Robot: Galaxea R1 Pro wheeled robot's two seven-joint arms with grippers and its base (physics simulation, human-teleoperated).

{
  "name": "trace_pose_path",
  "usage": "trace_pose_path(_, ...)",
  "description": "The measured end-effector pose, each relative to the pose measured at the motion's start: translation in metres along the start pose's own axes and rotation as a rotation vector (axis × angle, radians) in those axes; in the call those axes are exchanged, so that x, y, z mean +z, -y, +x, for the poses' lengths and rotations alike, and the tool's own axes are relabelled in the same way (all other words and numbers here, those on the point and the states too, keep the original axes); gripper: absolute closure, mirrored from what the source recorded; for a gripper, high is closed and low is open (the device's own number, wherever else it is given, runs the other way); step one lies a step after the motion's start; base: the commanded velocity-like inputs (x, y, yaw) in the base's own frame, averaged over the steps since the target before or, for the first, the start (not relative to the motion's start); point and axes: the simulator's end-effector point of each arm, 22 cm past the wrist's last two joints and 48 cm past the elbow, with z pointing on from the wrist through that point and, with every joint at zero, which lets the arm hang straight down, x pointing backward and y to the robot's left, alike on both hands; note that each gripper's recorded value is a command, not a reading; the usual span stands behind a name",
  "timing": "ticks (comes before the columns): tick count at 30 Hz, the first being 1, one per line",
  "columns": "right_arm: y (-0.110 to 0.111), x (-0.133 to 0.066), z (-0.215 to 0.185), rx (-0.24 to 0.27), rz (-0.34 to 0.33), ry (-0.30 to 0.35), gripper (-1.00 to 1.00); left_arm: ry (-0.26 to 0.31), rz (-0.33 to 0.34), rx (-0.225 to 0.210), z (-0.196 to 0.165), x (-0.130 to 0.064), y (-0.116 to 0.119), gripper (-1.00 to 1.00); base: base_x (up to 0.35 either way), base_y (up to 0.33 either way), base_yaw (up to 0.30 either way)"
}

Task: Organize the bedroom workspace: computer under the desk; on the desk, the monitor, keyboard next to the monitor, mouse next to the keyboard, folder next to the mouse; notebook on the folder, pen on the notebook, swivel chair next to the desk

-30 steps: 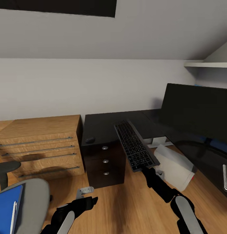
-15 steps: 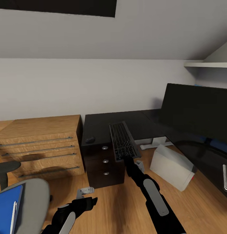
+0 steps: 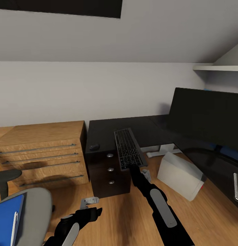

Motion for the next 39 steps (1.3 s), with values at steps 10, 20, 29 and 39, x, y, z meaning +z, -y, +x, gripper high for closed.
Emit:
trace_pose_path(10, 0.001, -0.001, 0.002, 0.01, 0.001, -0.008, 1.0, -0.002, -0.037, 0.0, 0.001, 0.0, -0.008, -1.0, 0.003, 0.0, 0.0)
trace_pose_path(20, 0.001, -0.001, 0.001, 0.008, 0.001, -0.008, 1.0, 0.003, -0.048, -0.003, 0.0, 0.0, -0.011, -1.0, 0.248, 0.0, 0.0)
trace_pose_path(29, 0.001, -0.001, 0.002, 0.008, 0.002, -0.01, 1.0, 0.0, -0.049, -0.005, 0.001, 0.001, -0.011, -1.0, 0.154, 0.0, 0.0)
trace_pose_path(39, 0.002, 0.0, 0.003, 0.009, 0.004, -0.012, 1.0, 0.001, -0.05, -0.004, 0.001, 0.001, -0.011, -1.0, 0.006, 0.0, 0.008)
